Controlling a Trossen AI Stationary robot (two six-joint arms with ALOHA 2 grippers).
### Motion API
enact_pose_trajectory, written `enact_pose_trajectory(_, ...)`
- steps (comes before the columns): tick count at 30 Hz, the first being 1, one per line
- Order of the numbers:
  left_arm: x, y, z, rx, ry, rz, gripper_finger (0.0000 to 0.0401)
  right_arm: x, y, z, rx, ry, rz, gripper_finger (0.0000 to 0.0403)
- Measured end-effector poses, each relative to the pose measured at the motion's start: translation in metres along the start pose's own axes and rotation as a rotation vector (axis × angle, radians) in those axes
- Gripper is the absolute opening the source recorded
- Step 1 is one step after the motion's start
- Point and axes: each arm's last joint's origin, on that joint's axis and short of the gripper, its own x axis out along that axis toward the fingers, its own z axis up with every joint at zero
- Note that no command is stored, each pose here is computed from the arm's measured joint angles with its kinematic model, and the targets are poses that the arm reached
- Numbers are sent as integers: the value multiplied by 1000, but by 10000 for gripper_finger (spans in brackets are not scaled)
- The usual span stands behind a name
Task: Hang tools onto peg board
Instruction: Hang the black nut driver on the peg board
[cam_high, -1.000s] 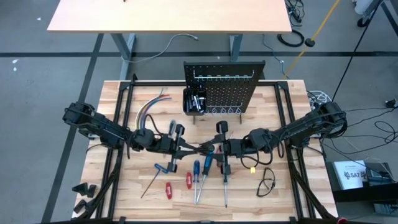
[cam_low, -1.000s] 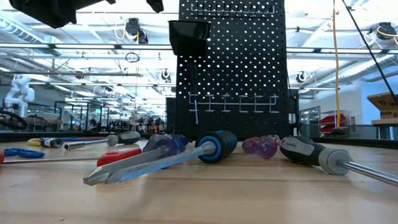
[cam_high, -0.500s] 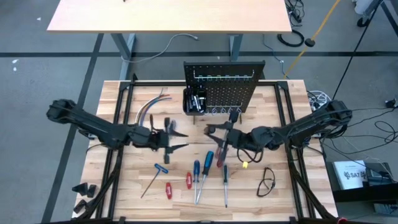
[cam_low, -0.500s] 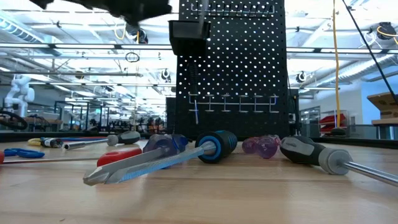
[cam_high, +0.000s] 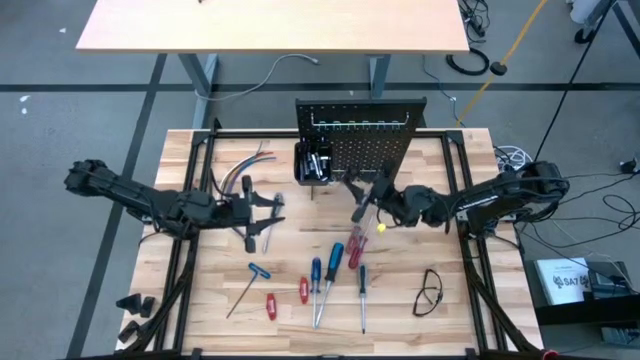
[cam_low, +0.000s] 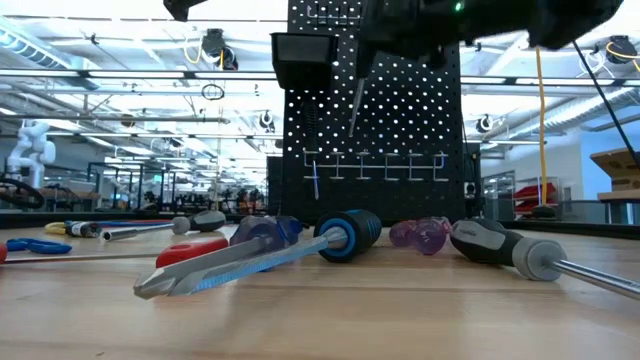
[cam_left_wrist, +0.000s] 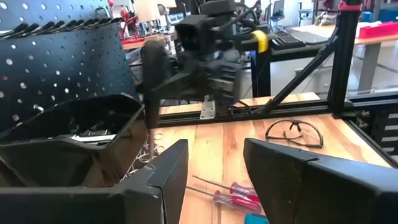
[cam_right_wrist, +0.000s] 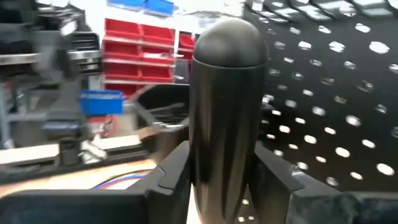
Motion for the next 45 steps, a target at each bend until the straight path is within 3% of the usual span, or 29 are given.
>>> enact_pose_trajectory(11,4,3,-2,27,10,23,164,15,-19,-3,49,-10,-59,114)
enact_pose_trajectory(45,4,4,0,30,-11,26,164,27,-20,-21,100,-23,-89,114)
